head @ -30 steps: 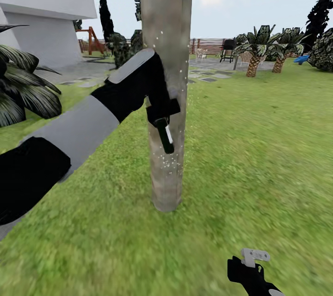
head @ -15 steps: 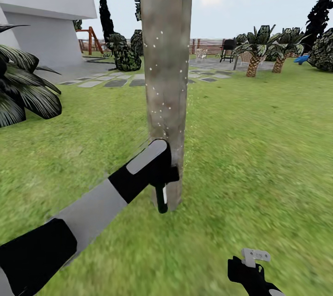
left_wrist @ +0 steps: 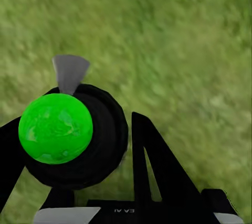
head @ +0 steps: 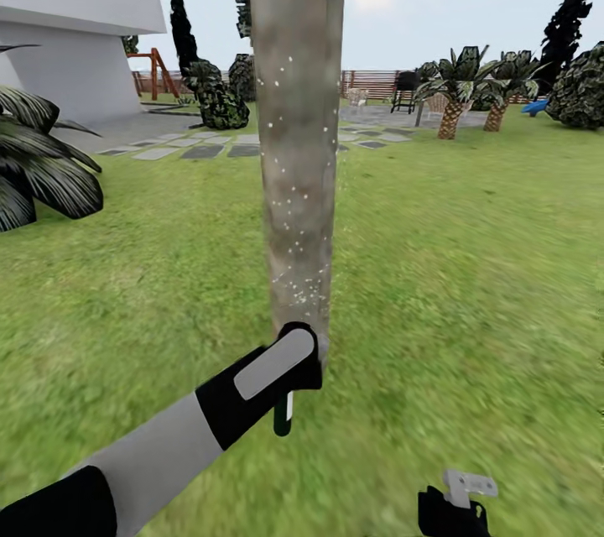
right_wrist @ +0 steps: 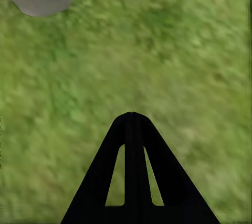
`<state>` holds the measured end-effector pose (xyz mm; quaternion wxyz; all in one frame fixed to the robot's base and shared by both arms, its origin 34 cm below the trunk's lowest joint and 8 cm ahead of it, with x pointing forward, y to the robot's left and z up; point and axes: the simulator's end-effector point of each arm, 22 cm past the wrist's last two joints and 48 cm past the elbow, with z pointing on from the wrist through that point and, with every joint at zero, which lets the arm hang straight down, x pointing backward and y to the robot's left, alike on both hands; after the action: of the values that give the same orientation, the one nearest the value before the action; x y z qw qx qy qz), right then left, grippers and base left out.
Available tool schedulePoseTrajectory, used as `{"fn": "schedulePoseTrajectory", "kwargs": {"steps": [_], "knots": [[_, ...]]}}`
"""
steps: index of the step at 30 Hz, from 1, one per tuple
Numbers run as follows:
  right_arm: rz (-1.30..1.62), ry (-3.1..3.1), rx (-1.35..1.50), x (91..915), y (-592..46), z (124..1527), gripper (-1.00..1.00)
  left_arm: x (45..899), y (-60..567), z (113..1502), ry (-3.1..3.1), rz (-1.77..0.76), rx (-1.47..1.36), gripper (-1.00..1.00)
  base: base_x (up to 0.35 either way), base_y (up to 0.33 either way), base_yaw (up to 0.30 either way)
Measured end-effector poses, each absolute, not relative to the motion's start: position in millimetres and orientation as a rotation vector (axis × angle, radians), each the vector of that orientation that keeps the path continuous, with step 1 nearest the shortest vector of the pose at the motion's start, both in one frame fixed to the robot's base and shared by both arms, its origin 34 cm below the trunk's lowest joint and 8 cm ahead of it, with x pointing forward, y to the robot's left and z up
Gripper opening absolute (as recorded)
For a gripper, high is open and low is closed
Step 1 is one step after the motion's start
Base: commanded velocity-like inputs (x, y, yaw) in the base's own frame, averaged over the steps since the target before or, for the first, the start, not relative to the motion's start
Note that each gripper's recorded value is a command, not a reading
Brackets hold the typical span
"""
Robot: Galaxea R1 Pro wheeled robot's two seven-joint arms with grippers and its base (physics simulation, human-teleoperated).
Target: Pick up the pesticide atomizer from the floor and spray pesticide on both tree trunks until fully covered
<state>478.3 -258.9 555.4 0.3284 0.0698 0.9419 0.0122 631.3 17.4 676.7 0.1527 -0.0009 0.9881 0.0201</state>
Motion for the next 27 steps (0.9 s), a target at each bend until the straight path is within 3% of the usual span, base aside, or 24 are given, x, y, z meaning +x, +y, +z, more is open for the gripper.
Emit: {"fn": "schedulePoseTrajectory", "kwargs": {"steps": [11, 27], "knots": [[0.031, 2.468, 0.178, 477, -259, 555, -1.0, 628, 12, 668, 2.838, -0.01, 0.013, -1.0, 0.0, 0.327, -0.096], [0.03, 2.482, 0.182, 467, -260, 552, -1.0, 628, -7, 672, 2.829, -0.135, 0.037, -1.0, 0.008, 0.333, -0.23]]}}
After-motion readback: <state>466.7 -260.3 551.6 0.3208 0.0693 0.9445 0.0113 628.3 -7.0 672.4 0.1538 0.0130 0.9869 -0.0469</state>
